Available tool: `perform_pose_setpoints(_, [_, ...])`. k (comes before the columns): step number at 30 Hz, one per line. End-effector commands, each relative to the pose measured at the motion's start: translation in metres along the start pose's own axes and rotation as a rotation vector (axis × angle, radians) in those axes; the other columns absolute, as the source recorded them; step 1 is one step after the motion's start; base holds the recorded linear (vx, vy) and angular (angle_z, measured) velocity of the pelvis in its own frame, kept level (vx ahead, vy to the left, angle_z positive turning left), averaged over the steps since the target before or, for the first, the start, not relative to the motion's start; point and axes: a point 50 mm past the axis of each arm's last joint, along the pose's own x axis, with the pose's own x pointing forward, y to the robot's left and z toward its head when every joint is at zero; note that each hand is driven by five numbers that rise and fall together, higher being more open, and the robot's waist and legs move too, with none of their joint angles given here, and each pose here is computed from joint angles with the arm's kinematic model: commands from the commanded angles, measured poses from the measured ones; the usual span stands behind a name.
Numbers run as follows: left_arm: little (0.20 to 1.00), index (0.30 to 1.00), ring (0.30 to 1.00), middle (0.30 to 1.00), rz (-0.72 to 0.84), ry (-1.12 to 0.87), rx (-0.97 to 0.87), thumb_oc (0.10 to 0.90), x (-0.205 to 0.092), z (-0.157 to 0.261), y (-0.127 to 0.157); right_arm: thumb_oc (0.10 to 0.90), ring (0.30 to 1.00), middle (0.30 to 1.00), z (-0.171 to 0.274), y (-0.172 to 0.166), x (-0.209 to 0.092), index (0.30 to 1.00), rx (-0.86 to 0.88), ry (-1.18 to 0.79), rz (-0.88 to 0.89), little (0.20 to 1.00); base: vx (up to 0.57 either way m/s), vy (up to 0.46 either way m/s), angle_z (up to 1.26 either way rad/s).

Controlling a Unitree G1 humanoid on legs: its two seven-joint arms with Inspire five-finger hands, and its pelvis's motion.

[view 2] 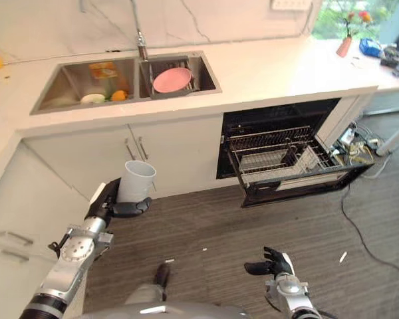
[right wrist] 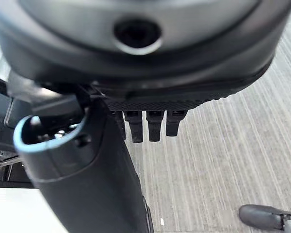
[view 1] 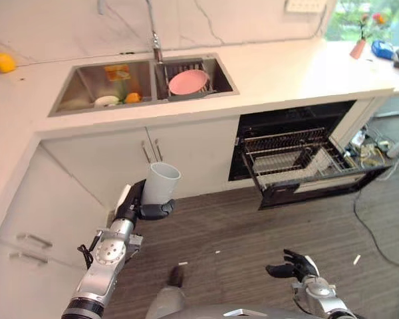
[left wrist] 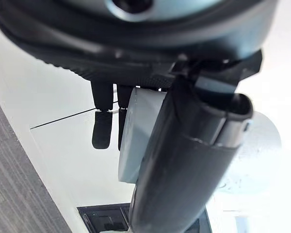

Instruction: Place the dishes in the dishwasher.

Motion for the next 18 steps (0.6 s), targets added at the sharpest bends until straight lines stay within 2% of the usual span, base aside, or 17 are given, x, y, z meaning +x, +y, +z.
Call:
perform_pose_setpoints(1, [0.300, 0.300, 0.300, 0.300, 0.094, -0.312, -0.013, 0.400, 0.009, 0.063, 0.023, 0.800, 0.900, 0.900, 0.041, 0.000, 0.005, 0.900, 0.024, -0.170, -0.012, 0.900, 0.18, 0.118, -0.80])
perform_pose_setpoints(10, [0.300, 0.300, 0.300, 0.300, 0.044, -0.319, -0.005, 0.400, 0.010, 0.064, 0.013, 0.800, 0.900, 0.900, 0.037, -0.010, 0.002, 0.900, 0.080, -0.171, -0.054, 0.900, 0.17, 0.161, -0.52])
perform_pose_setpoints(14, [0.300, 0.300, 0.300, 0.300, 0.060, -0.351, 0.012, 0.400, 0.014, 0.074, 0.019, 0.800, 0.900, 0.900, 0.076, -0.019, 0.001, 0.900, 0.088, -0.307, -0.082, 0.900, 0.03, 0.172, -1.15])
perform_pose_setpoints(18, [0.300, 0.300, 0.300, 0.300, 0.095, -0.367, -0.011, 0.400, 0.015, 0.077, 0.023, 0.800, 0.900, 0.900, 0.101, -0.027, -0.005, 0.900, 0.116, -0.419, -0.110, 0.900, 0.05, 0.002, -0.91])
